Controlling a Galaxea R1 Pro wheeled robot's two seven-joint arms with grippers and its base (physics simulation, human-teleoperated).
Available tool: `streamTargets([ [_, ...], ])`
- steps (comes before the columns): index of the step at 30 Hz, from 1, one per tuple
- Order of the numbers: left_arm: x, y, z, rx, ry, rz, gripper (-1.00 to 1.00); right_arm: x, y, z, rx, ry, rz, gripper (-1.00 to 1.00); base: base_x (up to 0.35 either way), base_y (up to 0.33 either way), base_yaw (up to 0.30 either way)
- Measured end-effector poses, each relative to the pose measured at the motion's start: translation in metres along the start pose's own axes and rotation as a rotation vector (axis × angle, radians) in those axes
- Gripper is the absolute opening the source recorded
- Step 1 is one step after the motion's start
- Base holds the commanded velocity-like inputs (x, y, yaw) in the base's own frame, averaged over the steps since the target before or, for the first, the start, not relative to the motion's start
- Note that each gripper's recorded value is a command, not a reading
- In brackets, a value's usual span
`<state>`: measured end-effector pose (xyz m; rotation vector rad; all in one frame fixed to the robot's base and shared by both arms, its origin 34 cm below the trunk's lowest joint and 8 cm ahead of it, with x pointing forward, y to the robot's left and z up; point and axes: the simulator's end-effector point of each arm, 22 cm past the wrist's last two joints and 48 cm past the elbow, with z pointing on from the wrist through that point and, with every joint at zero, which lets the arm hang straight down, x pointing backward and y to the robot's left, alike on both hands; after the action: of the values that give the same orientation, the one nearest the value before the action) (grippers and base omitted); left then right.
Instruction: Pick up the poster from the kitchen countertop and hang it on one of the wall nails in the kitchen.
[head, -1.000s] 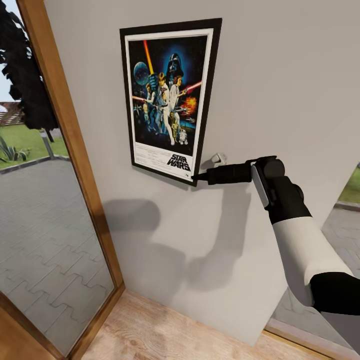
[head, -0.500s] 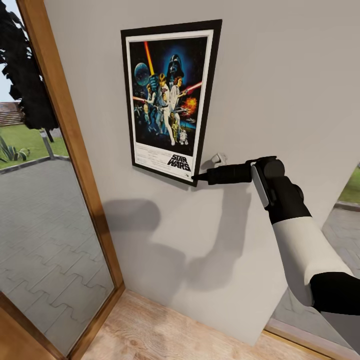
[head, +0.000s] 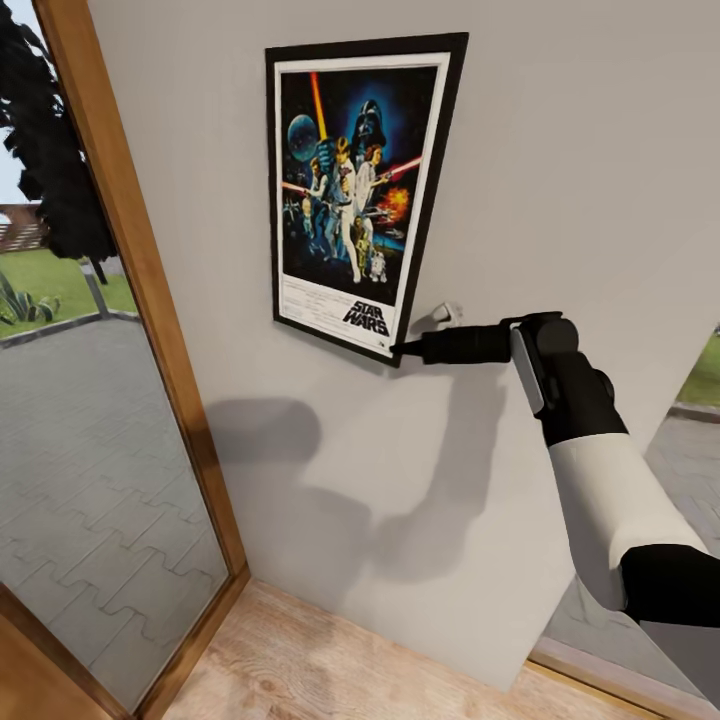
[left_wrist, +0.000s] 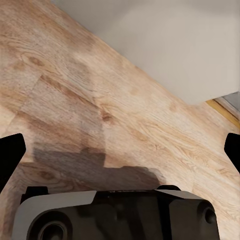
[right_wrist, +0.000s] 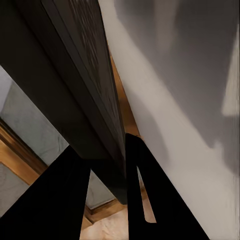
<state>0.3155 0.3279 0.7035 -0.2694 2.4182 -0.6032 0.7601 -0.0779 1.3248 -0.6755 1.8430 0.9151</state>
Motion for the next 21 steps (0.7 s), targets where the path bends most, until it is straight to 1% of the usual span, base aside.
streamTargets([
  [21,0.0001,-0.0001,0.0001,0.000,0.000,0.000,1.00,-0.0001,-0.0033,-0.0002,0.013,-0.002,0.003,-1.00,0.000,0.000,0.000],
])
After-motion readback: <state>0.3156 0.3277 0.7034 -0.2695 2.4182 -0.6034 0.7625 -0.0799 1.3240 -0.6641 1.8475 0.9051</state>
